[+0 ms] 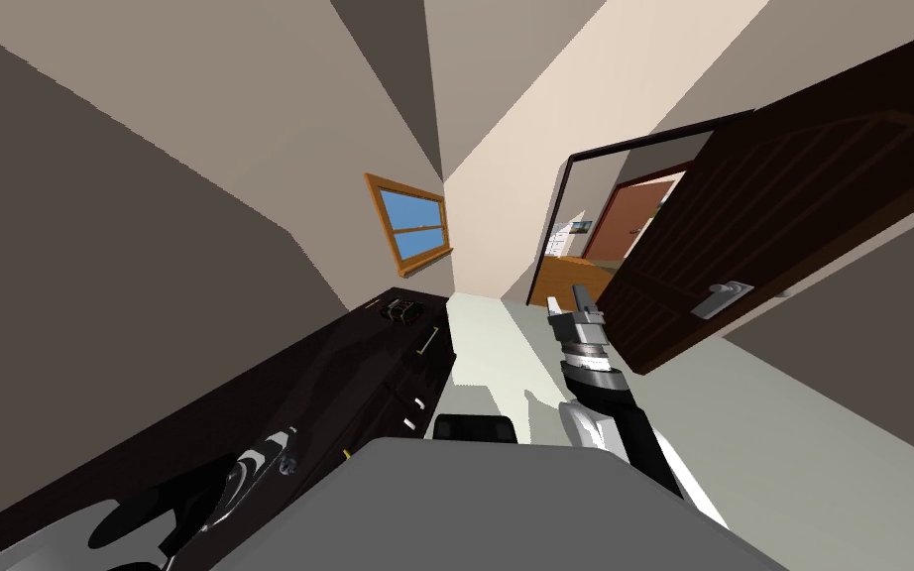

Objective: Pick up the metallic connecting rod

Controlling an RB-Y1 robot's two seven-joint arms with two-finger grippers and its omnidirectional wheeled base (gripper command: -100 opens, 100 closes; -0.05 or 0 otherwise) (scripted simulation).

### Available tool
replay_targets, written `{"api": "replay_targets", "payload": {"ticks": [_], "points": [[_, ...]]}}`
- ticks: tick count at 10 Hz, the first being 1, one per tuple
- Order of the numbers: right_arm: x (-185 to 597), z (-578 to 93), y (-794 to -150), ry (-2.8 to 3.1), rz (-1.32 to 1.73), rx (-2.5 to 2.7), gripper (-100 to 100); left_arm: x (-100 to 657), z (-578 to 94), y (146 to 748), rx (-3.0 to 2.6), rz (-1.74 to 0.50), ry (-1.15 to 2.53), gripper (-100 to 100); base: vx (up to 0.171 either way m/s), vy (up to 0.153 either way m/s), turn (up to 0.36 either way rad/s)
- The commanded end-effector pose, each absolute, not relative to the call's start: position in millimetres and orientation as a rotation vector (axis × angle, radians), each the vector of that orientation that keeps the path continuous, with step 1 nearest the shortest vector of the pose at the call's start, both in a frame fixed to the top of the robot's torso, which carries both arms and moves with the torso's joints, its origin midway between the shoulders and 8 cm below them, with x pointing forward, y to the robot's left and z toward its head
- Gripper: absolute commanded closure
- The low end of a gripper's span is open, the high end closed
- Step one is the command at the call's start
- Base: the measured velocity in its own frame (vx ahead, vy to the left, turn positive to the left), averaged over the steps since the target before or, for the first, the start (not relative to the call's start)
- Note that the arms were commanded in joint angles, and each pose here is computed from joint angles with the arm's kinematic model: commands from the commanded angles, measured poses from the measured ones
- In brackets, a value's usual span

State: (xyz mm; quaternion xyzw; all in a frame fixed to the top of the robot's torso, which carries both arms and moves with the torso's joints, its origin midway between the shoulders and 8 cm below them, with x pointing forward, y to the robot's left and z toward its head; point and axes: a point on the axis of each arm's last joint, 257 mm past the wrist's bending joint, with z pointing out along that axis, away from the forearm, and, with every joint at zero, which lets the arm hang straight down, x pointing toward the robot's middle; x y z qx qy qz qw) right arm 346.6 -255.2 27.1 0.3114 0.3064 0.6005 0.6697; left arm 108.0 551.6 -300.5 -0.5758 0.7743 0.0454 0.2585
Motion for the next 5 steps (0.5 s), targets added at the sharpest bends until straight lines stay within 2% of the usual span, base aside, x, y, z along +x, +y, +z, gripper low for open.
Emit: {"api": "replay_targets", "payload": {"ticks": [1,4,5], "points": [[346.6,27.1,-255.2,0.691,1.354,0.702,0,111.9,-294.3,545.7,-1.545,0.117,2.11,100,0.014,0.009,0.137],[346.6,27.1,-255.2,0.691,1.353,0.702,0,114.0,-288.6,539.7,-1.53,0.112,2.121,100,0.021,0.008,0.089],[346.6,27.1,-255.1,0.691,1.354,0.702,0,114.2,-288.1,539.2,-1.529,0.112,2.122,0,0.0,0.0,0.0]]}}
